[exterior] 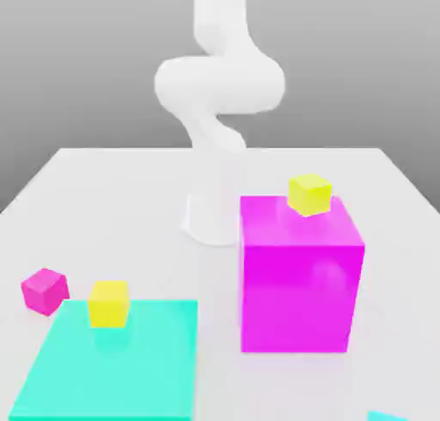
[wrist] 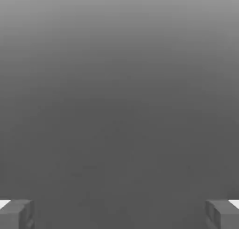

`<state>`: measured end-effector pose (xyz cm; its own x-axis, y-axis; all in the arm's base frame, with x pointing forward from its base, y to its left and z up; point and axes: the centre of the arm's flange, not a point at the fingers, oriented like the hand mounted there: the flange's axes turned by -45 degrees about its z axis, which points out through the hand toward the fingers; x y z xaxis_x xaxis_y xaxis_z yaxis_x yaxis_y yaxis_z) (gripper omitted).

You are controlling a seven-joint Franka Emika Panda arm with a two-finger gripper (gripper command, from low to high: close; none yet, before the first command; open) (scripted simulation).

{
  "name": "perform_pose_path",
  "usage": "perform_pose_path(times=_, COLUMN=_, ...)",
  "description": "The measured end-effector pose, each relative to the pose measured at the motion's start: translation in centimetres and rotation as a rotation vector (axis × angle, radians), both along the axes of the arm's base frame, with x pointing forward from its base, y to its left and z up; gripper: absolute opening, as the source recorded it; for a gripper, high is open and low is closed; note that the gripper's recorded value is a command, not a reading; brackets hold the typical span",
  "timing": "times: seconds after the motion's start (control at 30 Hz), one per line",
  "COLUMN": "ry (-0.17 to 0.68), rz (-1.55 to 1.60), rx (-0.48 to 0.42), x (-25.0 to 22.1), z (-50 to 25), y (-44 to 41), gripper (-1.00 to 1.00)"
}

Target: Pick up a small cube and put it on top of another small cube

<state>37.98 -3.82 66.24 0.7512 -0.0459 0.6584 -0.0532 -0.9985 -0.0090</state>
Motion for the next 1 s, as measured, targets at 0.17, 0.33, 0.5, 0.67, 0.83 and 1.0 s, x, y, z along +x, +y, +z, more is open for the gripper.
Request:
perform_pose_path(times=0.17, ry=0.168, rz=-0.091, rx=0.015, x=3.8, z=-11.0, y=-8.4, gripper=0.0)
perform_pose_path(times=0.33, ry=0.327, rz=-0.181, rx=0.046, x=3.1, z=-22.3, y=-16.3, gripper=0.0)
perform_pose_path(times=0.5, ry=0.485, rz=-0.271, rx=0.092, x=-1.4, z=-33.2, y=-22.7, gripper=0.0)
perform_pose_path(times=0.67, ry=0.641, rz=-0.369, rx=0.154, x=-9.4, z=-43.0, y=-27.0, gripper=0.0)
perform_pose_path(times=0.83, ry=0.699, rz=-0.391, rx=0.172, x=-12.4, z=-49.3, y=-27.8, gripper=0.0)
perform_pose_path(times=1.0, ry=0.702, rz=-0.393, rx=0.175, x=-12.6, z=-52.4, y=-27.7, gripper=-1.0)
